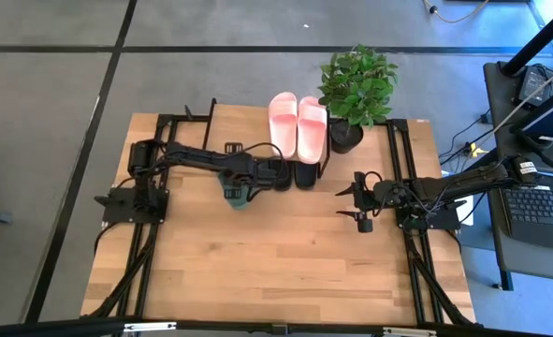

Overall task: Pick and place slides into the shelf
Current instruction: Put the green slide under the shelf

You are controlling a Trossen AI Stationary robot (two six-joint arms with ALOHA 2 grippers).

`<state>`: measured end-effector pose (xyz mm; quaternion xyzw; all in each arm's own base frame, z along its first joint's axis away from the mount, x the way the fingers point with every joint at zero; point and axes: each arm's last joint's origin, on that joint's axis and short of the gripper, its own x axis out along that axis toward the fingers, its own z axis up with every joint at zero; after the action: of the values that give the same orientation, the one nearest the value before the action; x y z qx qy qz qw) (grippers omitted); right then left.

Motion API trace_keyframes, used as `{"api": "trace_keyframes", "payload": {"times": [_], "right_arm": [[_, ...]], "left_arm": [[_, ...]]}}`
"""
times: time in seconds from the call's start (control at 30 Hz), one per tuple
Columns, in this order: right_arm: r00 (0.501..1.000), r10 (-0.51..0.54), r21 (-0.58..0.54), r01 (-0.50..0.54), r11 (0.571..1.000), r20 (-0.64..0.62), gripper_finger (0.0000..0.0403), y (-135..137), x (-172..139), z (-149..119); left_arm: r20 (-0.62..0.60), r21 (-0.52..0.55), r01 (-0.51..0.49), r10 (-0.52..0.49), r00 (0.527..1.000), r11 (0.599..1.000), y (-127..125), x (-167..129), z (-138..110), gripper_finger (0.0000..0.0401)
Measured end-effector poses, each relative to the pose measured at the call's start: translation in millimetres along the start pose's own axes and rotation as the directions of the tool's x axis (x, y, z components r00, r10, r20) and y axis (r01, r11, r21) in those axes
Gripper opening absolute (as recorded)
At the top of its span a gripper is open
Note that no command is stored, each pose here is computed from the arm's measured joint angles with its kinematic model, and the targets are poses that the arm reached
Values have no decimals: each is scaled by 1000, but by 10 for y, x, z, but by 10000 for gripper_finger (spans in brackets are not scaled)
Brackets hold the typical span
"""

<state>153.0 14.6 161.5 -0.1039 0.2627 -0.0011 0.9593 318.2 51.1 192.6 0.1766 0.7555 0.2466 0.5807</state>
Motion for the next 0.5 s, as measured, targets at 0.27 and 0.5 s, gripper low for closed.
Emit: {"api": "trace_keyframes", "payload": {"times": [0.27,0.5], "right_arm": [[1000,0,-1,0,1000,0,257,0,0,0],[1000,1,-2,-1,1000,-1,257,0,0,-1]], "left_arm": [[115,-108,16,-4,993,994,-29,-332,-166,158],[347,-274,300,-198,917,914,-235,-747,-260,158]]}}
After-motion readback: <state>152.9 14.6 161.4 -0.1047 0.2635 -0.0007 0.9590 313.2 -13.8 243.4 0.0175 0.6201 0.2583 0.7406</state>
